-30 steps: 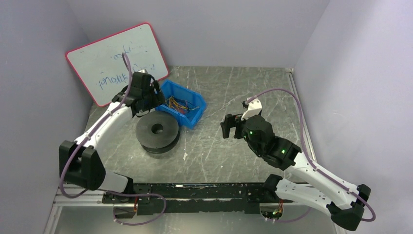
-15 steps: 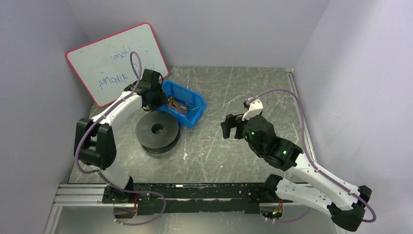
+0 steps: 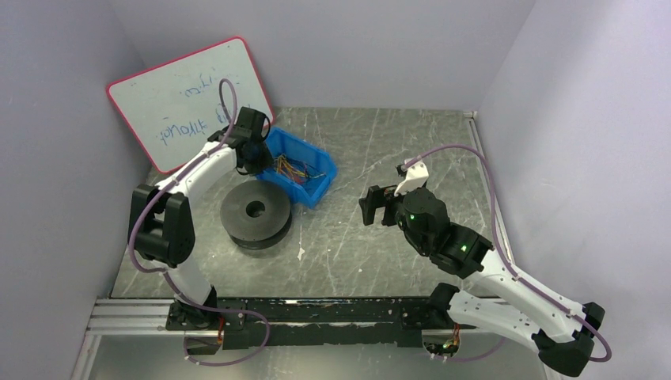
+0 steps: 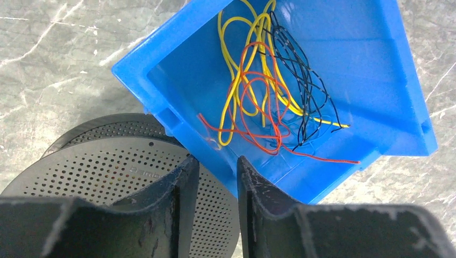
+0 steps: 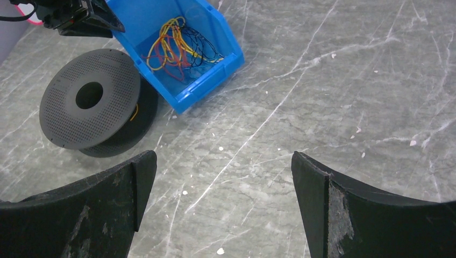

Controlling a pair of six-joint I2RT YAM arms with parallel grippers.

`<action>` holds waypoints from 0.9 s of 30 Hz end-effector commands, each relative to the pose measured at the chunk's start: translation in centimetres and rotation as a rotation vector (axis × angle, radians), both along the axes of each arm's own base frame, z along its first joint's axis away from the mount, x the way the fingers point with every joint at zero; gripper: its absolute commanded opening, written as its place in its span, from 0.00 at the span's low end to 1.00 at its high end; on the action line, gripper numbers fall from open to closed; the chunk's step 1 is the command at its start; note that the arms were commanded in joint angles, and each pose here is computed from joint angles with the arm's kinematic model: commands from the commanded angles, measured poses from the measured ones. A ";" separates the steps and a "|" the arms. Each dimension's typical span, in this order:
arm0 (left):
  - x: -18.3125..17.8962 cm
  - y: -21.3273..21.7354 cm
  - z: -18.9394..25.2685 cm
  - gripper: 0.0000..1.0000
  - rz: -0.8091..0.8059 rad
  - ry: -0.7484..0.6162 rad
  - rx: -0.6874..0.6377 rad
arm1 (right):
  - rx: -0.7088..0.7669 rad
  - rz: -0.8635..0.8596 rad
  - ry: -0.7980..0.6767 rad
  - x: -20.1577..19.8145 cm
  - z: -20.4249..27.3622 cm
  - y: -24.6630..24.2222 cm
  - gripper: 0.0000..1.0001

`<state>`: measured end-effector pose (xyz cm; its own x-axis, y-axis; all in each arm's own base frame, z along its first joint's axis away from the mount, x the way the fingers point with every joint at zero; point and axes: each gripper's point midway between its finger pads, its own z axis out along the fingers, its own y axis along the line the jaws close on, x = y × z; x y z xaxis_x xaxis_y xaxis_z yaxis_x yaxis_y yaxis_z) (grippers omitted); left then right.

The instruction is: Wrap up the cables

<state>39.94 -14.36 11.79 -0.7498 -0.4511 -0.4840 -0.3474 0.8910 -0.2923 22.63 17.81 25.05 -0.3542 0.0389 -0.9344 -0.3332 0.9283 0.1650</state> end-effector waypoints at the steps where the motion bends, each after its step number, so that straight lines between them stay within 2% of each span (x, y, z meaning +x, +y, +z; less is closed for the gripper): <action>1: 0.8 -1.3 1.0 0.35 -0.044 -0.023 -0.001 | 0.013 0.002 -0.001 -0.2 0.0 0.0 1.00; 15: 1.8 -4.1 1.1 0.16 -0.133 -0.045 -0.017 | 0.020 -0.001 -0.004 -0.3 0.1 -0.2 1.00; 18: 2.1 -5.3 1.5 0.08 -0.165 -0.065 -0.032 | 0.020 -0.001 -0.004 -0.3 0.1 -0.2 1.00; 27: 2.8 -9.4 1.6 0.07 -0.253 -0.090 -0.045 | 0.024 -0.024 -0.005 -0.2 0.4 -0.6 1.00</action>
